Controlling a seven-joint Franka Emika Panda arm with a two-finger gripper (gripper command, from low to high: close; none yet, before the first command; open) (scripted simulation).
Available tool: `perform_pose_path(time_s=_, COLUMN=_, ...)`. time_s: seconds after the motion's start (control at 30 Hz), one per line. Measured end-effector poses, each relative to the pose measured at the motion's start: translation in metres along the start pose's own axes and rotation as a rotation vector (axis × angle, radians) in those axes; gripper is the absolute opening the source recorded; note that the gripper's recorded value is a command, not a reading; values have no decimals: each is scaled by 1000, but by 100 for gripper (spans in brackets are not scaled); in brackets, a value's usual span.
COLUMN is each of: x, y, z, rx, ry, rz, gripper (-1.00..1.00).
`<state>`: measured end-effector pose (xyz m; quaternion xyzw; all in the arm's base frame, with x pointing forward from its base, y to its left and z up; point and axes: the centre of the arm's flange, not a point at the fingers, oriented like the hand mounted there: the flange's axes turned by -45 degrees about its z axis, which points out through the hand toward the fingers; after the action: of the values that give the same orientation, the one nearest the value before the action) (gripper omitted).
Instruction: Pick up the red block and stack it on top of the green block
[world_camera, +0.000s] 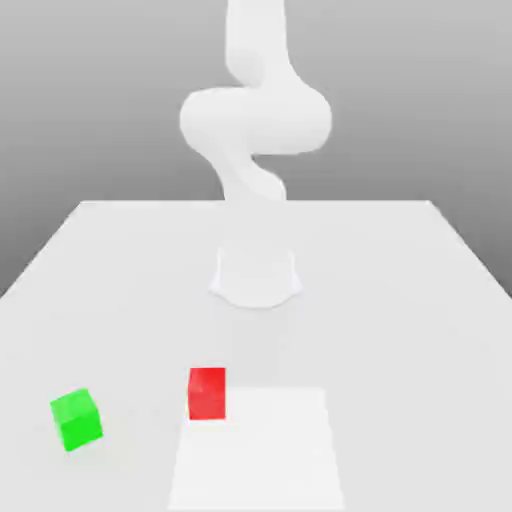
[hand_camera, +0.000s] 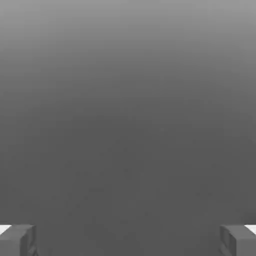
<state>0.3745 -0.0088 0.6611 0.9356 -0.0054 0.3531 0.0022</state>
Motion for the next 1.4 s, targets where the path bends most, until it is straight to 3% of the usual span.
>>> perform_pose_path(time_s=0.3, x=-113, y=35, z=200, rx=-15, ry=-336, rz=-24, gripper=0)
perform_pose_path(time_s=0.6, x=-314, y=58, z=320, rx=12, ry=-696, rz=-39, gripper=0)
perform_pose_path(time_s=0.8, x=-362, y=59, z=360, rx=15, ry=-721, rz=-41, gripper=0)
perform_pose_path(time_s=0.83, x=-366, y=59, z=364, rx=15, ry=-721, rz=-41, gripper=-100)
perform_pose_path(time_s=1.07, x=-366, y=58, z=364, rx=15, ry=-722, rz=-41, gripper=-100)
perform_pose_path(time_s=1.3, x=-330, y=59, z=323, rx=15, ry=-722, rz=-38, gripper=-100)
perform_pose_path(time_s=1.4, x=-313, y=93, z=319, rx=-49, ry=-721, rz=131, gripper=-100)
